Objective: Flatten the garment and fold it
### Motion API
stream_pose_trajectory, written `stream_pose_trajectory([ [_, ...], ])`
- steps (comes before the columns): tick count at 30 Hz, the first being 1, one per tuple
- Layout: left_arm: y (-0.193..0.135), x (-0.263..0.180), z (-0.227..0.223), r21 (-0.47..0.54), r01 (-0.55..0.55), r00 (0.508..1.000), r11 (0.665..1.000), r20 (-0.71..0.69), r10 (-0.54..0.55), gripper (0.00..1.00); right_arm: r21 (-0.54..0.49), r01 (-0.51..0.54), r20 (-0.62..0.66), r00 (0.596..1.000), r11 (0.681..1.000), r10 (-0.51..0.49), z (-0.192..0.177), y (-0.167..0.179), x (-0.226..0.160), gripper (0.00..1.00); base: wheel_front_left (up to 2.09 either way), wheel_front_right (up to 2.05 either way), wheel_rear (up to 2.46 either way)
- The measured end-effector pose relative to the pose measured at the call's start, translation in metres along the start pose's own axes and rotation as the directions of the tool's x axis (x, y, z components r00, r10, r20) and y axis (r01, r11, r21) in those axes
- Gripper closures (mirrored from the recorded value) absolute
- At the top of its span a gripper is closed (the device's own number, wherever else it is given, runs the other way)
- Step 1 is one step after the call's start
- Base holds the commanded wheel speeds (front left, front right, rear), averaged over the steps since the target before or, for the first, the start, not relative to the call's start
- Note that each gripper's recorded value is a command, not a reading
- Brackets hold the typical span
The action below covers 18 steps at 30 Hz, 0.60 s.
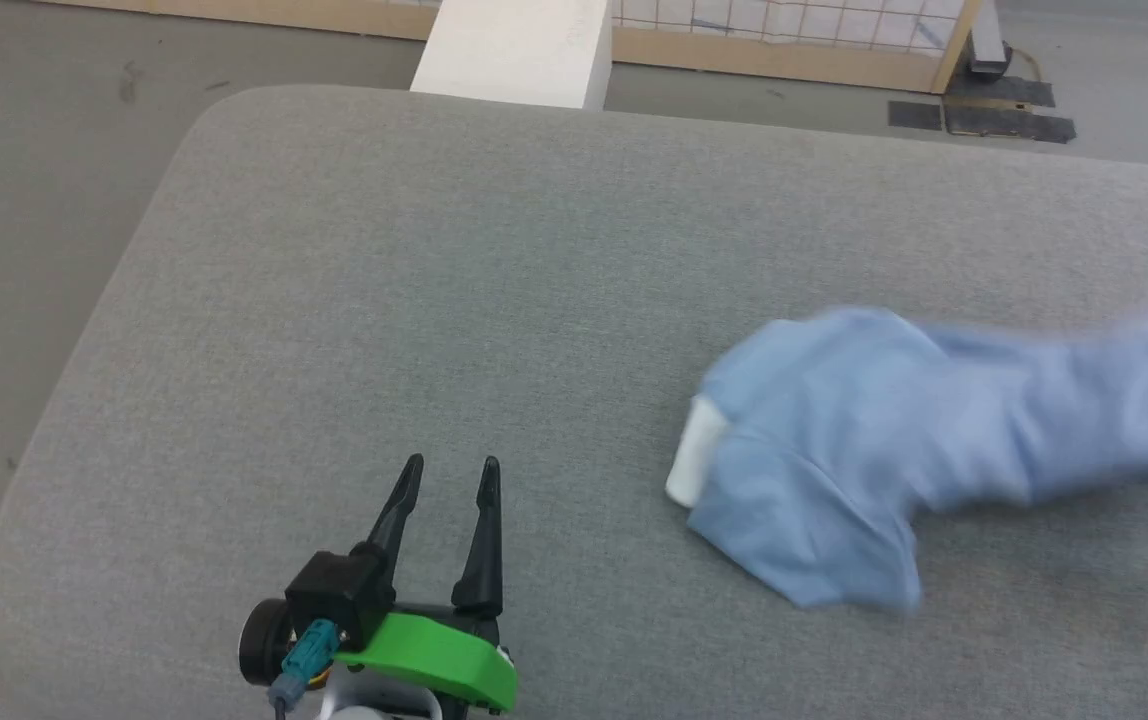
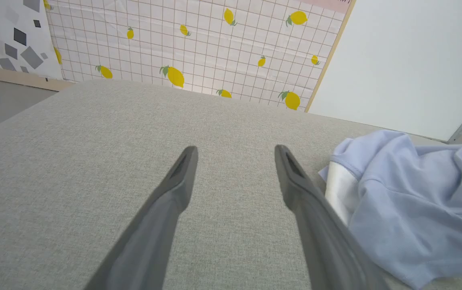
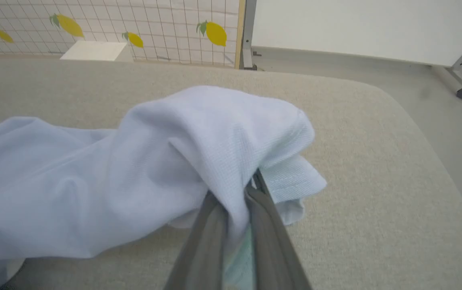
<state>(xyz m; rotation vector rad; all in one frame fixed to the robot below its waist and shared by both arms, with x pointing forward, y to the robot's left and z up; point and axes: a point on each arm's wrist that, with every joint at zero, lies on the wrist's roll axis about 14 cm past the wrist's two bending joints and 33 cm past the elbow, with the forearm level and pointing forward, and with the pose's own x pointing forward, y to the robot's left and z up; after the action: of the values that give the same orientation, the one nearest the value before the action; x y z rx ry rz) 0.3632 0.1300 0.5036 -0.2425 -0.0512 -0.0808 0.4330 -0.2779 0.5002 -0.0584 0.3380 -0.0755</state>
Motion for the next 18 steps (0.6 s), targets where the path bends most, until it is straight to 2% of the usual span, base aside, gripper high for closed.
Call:
stream_pose_trajectory([
  [5, 0.007, -0.003, -0.003, 0.005, -0.02, 1.0, 1.0, -0.009, 0.02, 0.0, 0.033, 0.027, -0.204, 0.979, 0.999, -0.019, -0.081, 0.002, -0.021, 1.0, 0.0, 0.0, 0.0],
  [6, 0.007, -0.003, -0.003, 0.005, -0.019, 1.0, 1.0, -0.011, 0.019, 0.0, 0.034, 0.026, -0.219, 0.976, 0.999, -0.018, -0.088, 0.003, -0.022, 0.71, 0.0, 0.0, 0.0],
  [7, 0.007, -0.004, -0.004, 0.005, -0.017, 1.0, 1.0, -0.013, 0.017, 0.0, 0.037, 0.026, -0.225, 0.974, 0.999, -0.017, -0.093, 0.004, -0.023, 0.2, 0.0, 0.0, 0.0],
  [8, 0.007, -0.004, -0.004, 0.005, -0.015, 1.0, 1.0, -0.014, 0.015, 0.0, 0.034, 0.025, -0.226, 0.974, 0.999, -0.017, -0.095, 0.005, -0.023, 0.0, 0.0, 0.0, 0.0],
  [10, 0.006, -0.004, -0.004, 0.005, -0.013, 1.0, 1.0, -0.015, 0.014, 0.0, 0.03, 0.016, -0.23, 0.973, 0.999, -0.009, -0.099, 0.008, -0.023, 0.0, 0.0, 0.0, 0.0],
  [12, 0.004, -0.006, -0.003, 0.005, -0.005, 1.0, 1.0, -0.011, 0.005, 0.0, 0.044, -0.027, -0.177, 0.984, 0.999, 0.034, -0.08, 0.02, -0.02, 0.0, 0.0, 0.0, 0.0],
  [15, 0.003, -0.009, -0.002, 0.005, -0.002, 1.0, 1.0, -0.009, 0.003, 0.0, 0.062, -0.094, -0.079, 0.992, 0.994, 0.099, -0.039, 0.036, -0.018, 0.0, 0.0, 0.0, 0.0],
  [18, 0.003, -0.012, 0.0, 0.005, -0.003, 1.0, 1.0, -0.002, 0.003, 0.0, 0.034, -0.182, -0.003, 0.983, 0.983, 0.182, 0.002, 0.058, -0.021, 0.0, 0.0, 0.0, 0.0],
])
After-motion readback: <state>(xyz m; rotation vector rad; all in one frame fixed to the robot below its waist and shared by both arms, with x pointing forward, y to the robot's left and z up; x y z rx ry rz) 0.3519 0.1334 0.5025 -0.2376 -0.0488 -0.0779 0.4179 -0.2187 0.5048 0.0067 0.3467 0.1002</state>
